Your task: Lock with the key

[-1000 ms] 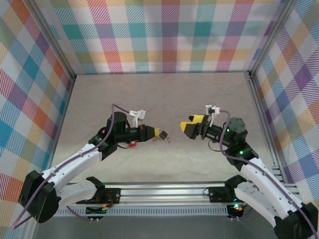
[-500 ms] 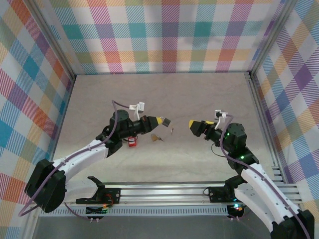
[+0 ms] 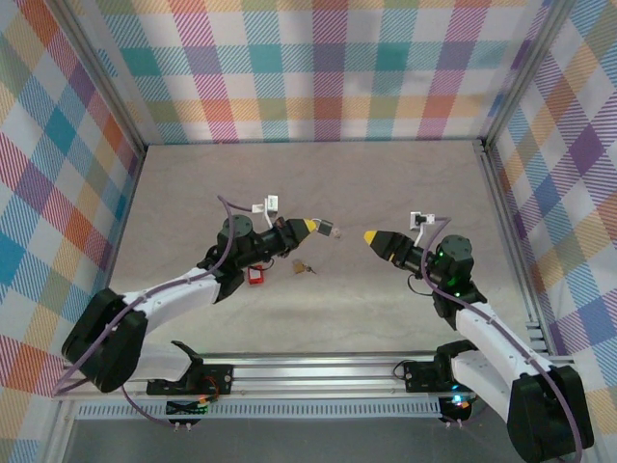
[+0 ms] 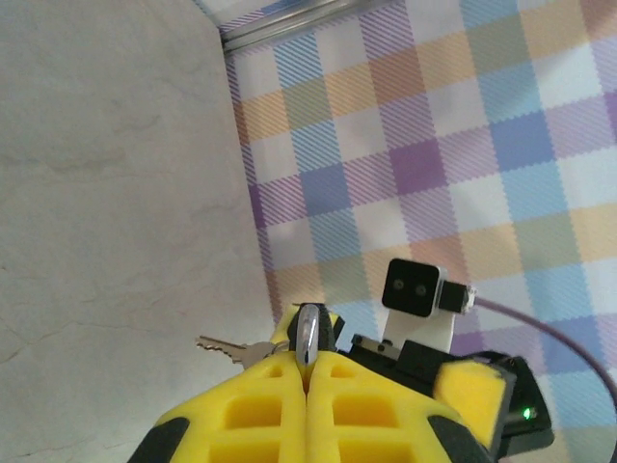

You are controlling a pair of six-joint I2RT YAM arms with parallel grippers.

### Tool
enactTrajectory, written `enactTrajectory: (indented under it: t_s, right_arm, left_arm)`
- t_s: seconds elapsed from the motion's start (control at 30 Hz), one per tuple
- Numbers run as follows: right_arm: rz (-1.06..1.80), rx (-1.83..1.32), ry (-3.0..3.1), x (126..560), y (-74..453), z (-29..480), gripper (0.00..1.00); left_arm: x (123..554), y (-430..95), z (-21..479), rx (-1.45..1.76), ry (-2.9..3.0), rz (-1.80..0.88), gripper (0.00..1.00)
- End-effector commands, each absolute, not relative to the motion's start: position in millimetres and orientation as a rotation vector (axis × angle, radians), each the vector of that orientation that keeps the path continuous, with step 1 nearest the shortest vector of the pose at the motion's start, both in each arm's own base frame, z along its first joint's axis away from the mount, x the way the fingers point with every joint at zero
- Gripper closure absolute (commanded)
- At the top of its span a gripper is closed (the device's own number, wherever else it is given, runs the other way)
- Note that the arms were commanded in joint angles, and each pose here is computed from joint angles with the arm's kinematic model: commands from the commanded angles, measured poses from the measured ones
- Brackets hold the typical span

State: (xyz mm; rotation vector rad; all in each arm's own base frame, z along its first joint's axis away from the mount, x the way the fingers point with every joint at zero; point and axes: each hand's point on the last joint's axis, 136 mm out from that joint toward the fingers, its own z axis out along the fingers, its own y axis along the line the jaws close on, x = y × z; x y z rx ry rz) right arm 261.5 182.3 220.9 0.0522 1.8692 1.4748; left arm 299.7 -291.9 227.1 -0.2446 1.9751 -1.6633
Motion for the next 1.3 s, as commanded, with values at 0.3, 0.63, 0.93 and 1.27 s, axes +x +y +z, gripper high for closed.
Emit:
enactTrajectory:
  t_s: [0.3, 0.63, 0.93, 1.27]
  right_arm:
    - [1.612, -0.086, 1.803, 259.2, 195.3, 253.9, 0.17]
    - [1.710, -0.068, 1.829, 273.0, 203.2, 251.7, 0.33]
    - [1.718, -0.036, 1.860, 281.2, 204.0, 241.5, 0.44]
    - [1.673, -0.016, 1.887, 282.1, 199.9, 226.4, 0.45]
  left_arm:
    - [311.1, -298.3, 232.3, -0.368, 1.811, -1.917, 1.00]
    - [305.1, -309.1, 224.8, -0.369, 1.785, -2.015, 1.00]
    - [296.3, -319.7, 228.2, -0.310, 1.793, -2.032, 1.00]
    - [292.6, -325.8, 229.4, -0.288, 1.801, -2.042, 1.00]
